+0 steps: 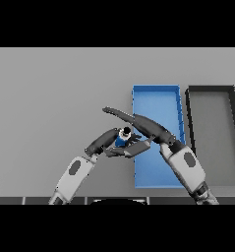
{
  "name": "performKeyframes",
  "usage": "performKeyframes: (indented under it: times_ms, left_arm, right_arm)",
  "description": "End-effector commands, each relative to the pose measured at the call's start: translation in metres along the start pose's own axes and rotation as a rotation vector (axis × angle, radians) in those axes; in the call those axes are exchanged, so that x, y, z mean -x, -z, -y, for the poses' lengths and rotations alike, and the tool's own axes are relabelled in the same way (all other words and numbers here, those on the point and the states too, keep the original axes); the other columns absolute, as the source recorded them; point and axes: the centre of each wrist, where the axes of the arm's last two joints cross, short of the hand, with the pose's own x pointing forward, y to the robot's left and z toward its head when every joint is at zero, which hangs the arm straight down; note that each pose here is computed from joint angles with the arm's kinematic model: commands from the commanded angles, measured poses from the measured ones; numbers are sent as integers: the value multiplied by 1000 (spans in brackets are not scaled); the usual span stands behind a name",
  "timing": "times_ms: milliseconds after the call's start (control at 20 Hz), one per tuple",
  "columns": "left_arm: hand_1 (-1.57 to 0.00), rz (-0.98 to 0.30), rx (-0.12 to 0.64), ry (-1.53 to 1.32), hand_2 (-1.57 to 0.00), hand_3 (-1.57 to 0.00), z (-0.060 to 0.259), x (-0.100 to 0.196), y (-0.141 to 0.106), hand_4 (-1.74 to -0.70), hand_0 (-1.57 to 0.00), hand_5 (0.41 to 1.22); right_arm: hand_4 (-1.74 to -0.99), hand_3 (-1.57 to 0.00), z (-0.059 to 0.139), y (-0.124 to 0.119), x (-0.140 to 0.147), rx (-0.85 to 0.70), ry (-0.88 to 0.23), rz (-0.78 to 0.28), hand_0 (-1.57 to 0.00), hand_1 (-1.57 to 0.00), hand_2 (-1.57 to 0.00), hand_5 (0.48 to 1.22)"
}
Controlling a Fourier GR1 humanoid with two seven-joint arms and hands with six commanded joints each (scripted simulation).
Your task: Pick up the blue pipe and place it into the blue bin.
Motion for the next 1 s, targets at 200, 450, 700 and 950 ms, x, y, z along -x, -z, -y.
performKeyframes:
  times_ms: [200, 450, 700, 950]
  left_arm:
    - [-1571, -71, 8, 5, -1571, -1571, -3, 0, -2, -1595, -1571, 1221]
    - [-1571, -44, 0, -54, -1571, -1532, -3, 3, -1, -1690, -1571, 1221]
    - [-1571, -25, -3, -54, -1571, -1437, -7, 0, -1, -1722, -1571, 1221]
    - [-1571, -38, -17, -32, -1571, -1422, -5, -1, -1, -1731, -1571, 1221]
  right_arm:
    - [-1406, -604, 0, 17, 5, -58, -8, 24, -702, -703, -745, 500]
    - [-1606, -1102, -9, 24, 6, -75, 63, 48, -1286, -1287, -1300, 765]
    - [-1692, -1400, -14, 24, 7, -77, 38, 87, -1478, -1478, -1482, 1071]
    - [-1725, -1515, -19, 28, 12, -49, 77, 121, -1540, -1540, -1542, 1172]
